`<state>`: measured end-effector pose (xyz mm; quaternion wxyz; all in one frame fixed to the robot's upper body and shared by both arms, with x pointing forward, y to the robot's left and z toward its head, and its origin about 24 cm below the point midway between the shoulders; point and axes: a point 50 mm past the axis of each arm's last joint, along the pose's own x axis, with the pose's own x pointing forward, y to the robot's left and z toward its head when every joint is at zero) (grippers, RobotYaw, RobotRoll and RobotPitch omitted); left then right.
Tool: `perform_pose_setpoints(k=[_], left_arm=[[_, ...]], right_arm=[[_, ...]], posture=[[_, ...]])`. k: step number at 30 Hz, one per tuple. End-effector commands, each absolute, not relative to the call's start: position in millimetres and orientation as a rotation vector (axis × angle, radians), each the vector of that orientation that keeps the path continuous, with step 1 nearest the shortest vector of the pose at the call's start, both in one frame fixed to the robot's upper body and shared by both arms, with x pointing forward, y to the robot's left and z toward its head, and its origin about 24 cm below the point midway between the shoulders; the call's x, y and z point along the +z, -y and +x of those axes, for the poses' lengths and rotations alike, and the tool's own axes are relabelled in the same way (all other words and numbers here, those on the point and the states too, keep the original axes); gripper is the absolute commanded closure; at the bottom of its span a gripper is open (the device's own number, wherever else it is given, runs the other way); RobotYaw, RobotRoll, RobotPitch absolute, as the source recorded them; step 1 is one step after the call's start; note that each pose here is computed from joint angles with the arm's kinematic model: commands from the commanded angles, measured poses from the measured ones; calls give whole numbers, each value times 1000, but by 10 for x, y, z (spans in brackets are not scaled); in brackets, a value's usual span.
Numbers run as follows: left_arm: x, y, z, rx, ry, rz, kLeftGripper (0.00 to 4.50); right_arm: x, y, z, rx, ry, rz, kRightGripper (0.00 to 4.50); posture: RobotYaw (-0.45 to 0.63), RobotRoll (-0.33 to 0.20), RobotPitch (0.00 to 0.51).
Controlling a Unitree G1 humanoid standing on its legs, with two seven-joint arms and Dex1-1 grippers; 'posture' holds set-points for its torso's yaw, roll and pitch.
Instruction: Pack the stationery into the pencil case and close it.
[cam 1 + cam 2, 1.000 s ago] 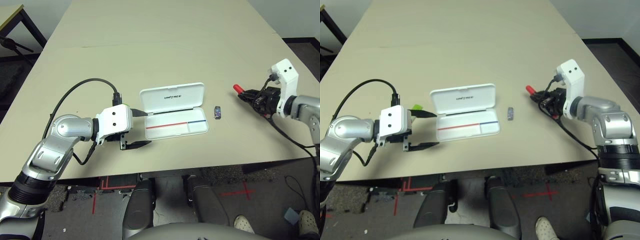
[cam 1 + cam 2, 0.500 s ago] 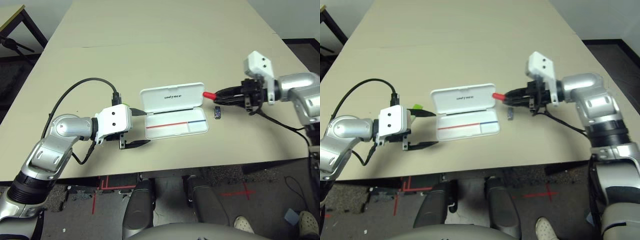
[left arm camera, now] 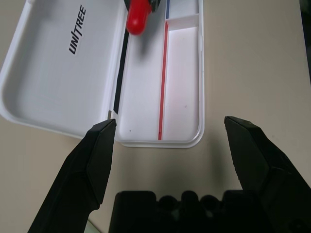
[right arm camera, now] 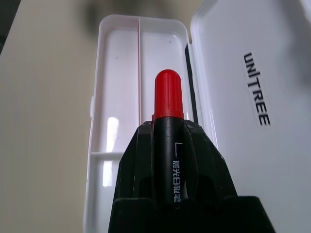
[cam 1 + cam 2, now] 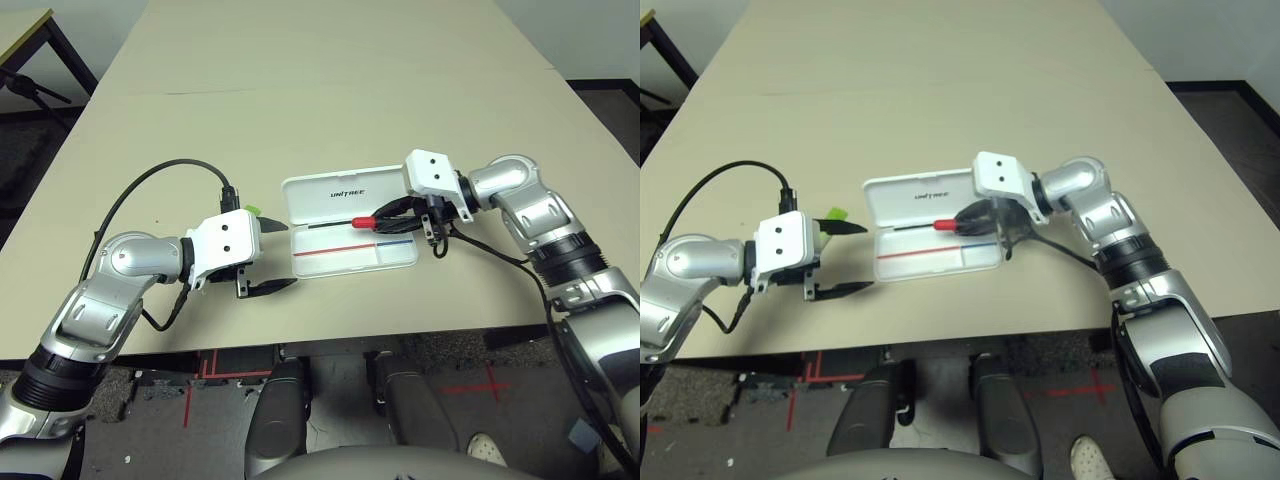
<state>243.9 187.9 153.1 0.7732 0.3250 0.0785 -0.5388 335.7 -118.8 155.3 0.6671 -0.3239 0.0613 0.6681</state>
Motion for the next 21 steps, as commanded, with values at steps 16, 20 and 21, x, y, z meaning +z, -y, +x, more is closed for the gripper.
perform_pose_setpoints(k=[16, 20, 21], left_arm=[[1522, -1867, 2407, -1155, -170, 731, 0], [1508, -1872, 2409, -1153, -173, 727, 0], [1505, -1873, 2409, -1152, -174, 726, 0]], right_arm=[[1478, 904, 3406, 1508, -18, -693, 2579], [1559, 990, 3364, 1536, -4, -605, 1000], [1579, 1012, 3353, 1538, -1, -583, 691]], posture=[[74, 0, 144], [72, 0, 138], [73, 0, 138]])
